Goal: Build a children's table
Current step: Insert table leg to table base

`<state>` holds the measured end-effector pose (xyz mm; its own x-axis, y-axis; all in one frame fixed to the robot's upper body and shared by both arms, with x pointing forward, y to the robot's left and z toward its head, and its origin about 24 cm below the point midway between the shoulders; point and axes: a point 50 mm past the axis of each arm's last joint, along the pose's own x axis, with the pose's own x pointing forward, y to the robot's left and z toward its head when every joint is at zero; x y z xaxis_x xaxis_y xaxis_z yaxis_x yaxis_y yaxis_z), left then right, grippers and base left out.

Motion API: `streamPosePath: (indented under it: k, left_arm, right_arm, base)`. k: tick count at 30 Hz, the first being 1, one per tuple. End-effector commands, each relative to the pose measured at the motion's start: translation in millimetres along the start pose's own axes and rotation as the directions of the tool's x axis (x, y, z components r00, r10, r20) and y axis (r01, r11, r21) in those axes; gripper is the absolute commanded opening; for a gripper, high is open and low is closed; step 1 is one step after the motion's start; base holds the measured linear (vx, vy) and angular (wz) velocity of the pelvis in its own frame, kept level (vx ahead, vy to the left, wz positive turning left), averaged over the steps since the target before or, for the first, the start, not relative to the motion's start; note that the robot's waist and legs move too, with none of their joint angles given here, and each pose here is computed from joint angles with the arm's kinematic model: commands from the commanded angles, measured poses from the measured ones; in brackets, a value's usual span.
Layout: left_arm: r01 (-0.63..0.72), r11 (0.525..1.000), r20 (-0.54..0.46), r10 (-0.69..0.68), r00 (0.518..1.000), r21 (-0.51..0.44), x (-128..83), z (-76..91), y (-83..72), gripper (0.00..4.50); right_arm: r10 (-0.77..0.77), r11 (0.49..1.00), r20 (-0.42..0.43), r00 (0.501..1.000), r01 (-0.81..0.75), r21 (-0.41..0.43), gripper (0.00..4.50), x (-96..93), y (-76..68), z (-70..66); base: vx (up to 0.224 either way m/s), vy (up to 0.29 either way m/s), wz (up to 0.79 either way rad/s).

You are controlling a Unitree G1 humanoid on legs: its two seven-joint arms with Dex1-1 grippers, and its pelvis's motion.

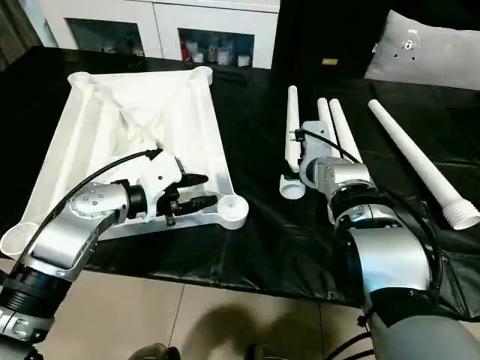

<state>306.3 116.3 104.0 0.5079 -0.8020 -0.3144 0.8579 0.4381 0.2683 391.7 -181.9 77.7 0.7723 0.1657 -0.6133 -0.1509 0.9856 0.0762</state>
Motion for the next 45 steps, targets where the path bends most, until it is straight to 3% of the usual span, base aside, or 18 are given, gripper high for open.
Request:
streamPosePath:
  k: [1, 20, 27, 33, 34, 35, 37, 40, 43, 45]
  left_arm:
    - [-0.001, 1.0, 0.017, 0.001, 1.0, 0.018, -1.3, 6.0, -0.2, 2.41]
    - [0.021, 0.999, 0.025, -0.021, 0.999, 0.027, -1.5, 9.6, -1.3, 2.41]
    - [0.008, 1.0, 0.049, -0.008, 0.999, 0.016, -1.1, 12.2, -0.3, 2.41]
    - [-0.032, 0.999, 0.06, 0.033, 0.998, -0.007, 0.9, 11.9, 1.3, 2.41]
    - [-0.04, 0.999, 0.061, 0.04, 0.997, -0.009, 1.5, 11.9, 1.5, 2.41]
    - [-0.064, 0.998, 0.07, 0.065, 0.995, -0.018, 2.2, 12.5, 3.0, 2.41]
    - [-0.094, 0.995, 0.089, 0.095, 0.991, -0.024, 2.8, 15.0, 5.5, 2.41]
    - [-0.15, 0.987, 0.109, 0.155, 0.982, -0.058, 3.5, 19.0, 10.9, 2.41]
    - [-0.233, 0.965, 0.149, 0.25, 0.957, -0.118, 5.4, 27.5, 21.4, 2.41]
    - [-0.275, 0.925, 0.259, 0.342, 0.904, -0.261, 4.9, 47.6, 35.2, 2.41]
  right_arm:
    - [0.021, 0.999, -0.039, 0.999, -0.02, 0.027, 3.8, -0.9, -0.8, -2.7]
    - [0.098, 0.992, -0.113, 0.989, -0.088, 0.09, 2.06, -1.6, 1.1, -12.9]
    - [0.136, 0.984, -0.08, 0.987, -0.125, 0.126, 1.91, -2.1, 0.9, -11.9]
    - [0.156, 0.965, 0.028, 0.987, -0.159, 0.207, 1.89, -1.7, -1.0, -8.3]
    - [0.163, 0.964, 0.071, 0.984, -0.174, 0.202, 1.89, -1.5, -1.1, -6.6]
    - [0.15, 0.97, 0.172, 0.974, -0.178, 0.164, 1.89, -1.7, -3.1, -2.1]
    - [0.141, 0.977, 0.213, 0.967, -0.171, 0.13, 1.89, -2.7, -4.5, -0.1]
    - [0.154, 0.956, 0.233, 0.96, -0.205, 0.209, 1.88, -5.1, -4.9, 3.8]
    - [0.293, 0.881, 0.364, 0.884, -0.397, 0.256, 1.88, -13.1, 0.0, 14.5]
    - [0.434, 0.779, 0.502, 0.748, -0.591, 0.208, 1.88, -24.8, 2.2, 16.2]
  base:
    - [0.0, 0.0, 0.0]
    - [0.0, 0.0, 0.0]
    - [0.0, 0.0, 0.0]
    - [0.0, 0.0, 0.0]
    - [0.0, 0.0, 0.0]
    - [0.0, 0.0, 0.0]
    - [0.0, 0.0, 0.0]
    - [0.0, 0.0, 0.0]
    - [0.0, 0.0, 0.0]
    - [0.0, 0.0, 0.0]
